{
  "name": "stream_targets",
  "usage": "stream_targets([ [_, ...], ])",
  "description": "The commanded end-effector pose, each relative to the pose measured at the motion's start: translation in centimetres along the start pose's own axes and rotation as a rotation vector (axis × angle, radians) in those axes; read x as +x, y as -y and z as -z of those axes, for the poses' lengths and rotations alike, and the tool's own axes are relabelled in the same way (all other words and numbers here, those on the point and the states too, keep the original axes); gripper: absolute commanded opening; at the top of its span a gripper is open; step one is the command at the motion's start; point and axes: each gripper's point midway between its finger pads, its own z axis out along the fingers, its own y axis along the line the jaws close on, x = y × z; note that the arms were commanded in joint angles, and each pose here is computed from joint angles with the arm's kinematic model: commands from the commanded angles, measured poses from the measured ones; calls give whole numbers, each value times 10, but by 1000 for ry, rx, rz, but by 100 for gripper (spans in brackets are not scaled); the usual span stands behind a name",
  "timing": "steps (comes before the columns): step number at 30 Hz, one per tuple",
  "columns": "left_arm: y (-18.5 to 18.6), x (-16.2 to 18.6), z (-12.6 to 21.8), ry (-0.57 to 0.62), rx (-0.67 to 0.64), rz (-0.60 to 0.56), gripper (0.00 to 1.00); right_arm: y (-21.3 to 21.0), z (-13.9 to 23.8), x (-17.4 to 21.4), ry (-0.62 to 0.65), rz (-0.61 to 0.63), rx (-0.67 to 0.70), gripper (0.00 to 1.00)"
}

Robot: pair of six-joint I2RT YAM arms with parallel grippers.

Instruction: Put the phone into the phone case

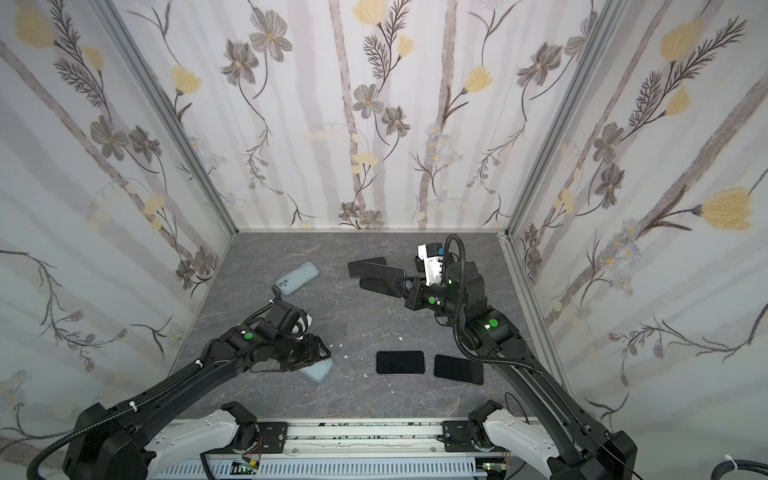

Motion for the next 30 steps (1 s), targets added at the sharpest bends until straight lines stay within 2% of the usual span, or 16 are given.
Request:
stream_targets([
  [1,2,-5,-16,28,-4,9,59,-6,3,-6,42,38,-29,0],
  [7,-10,-15,-32,67,-64,-4,57,-3,6,0,35,31,-24,0],
  [12,-21,-11,-45,38,-90,-9,50,0,9,3,35,17,-12,0],
  [14,-19,-9,-48,26,-72,-9,48,1,10,4,37,12,-9,0],
  [22,6,-13,-60,26,80,29,48,12,8,12,33,-17,24,0],
  [30,16,-41,-68,96,78,40,48,12,9,12,28,-9,28,0],
])
